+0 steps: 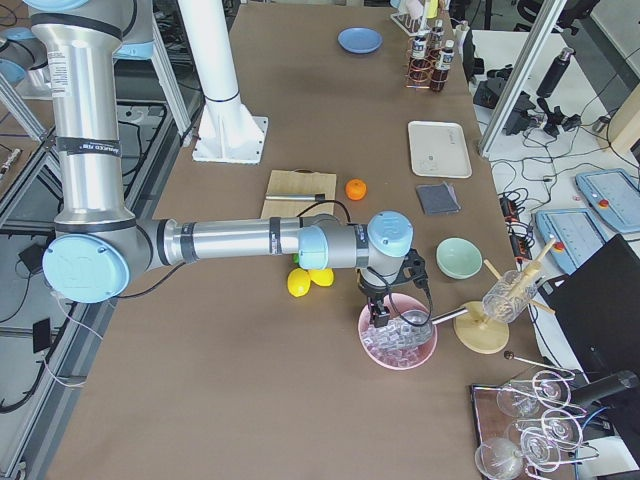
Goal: Pick orange to plate
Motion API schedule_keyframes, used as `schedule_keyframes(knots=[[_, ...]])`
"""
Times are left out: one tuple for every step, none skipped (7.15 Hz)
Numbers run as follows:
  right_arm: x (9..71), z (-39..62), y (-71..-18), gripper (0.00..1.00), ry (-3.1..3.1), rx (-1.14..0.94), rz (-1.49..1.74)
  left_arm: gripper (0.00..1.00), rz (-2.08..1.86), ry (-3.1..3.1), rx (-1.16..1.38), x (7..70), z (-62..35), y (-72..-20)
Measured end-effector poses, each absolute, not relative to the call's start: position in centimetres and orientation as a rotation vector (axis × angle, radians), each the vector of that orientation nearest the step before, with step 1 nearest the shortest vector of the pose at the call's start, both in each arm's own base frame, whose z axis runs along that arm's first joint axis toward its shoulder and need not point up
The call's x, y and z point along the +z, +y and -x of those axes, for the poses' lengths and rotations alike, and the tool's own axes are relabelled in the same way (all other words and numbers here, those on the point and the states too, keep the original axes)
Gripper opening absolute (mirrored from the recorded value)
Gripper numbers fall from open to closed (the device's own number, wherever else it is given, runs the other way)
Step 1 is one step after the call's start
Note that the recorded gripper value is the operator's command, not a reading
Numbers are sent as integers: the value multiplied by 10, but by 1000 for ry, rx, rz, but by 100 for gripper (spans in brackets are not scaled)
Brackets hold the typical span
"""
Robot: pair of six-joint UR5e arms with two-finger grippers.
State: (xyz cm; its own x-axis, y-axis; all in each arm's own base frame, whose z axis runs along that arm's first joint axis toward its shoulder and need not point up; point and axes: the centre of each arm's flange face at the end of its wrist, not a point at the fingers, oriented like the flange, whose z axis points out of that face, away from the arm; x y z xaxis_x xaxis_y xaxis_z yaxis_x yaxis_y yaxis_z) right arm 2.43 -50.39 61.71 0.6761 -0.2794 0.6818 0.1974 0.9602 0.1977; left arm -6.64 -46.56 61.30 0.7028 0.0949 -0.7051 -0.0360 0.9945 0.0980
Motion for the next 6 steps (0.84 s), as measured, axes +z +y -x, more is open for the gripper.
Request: schedule_keyframes(knots=[[618,-26,-501,100,-784,-265,-110,98,-72,791,69,617,67,-462],[620,-27,-497,100,-784,-263,-108,98,-72,798,70,619,66,-457],[621,-27,-494,100,-784,-262,-105,98,-81,810,78,616,65,-454],[622,-27,-493,100,-785,-261,-103,98,-92,815,86,611,65,-454],[623,-27,-492,100,-785,-261,-102,98,-96,817,89,608,64,-453],[624,-27,-491,100,-785,-260,-101,98,-94,817,88,609,63,-453]])
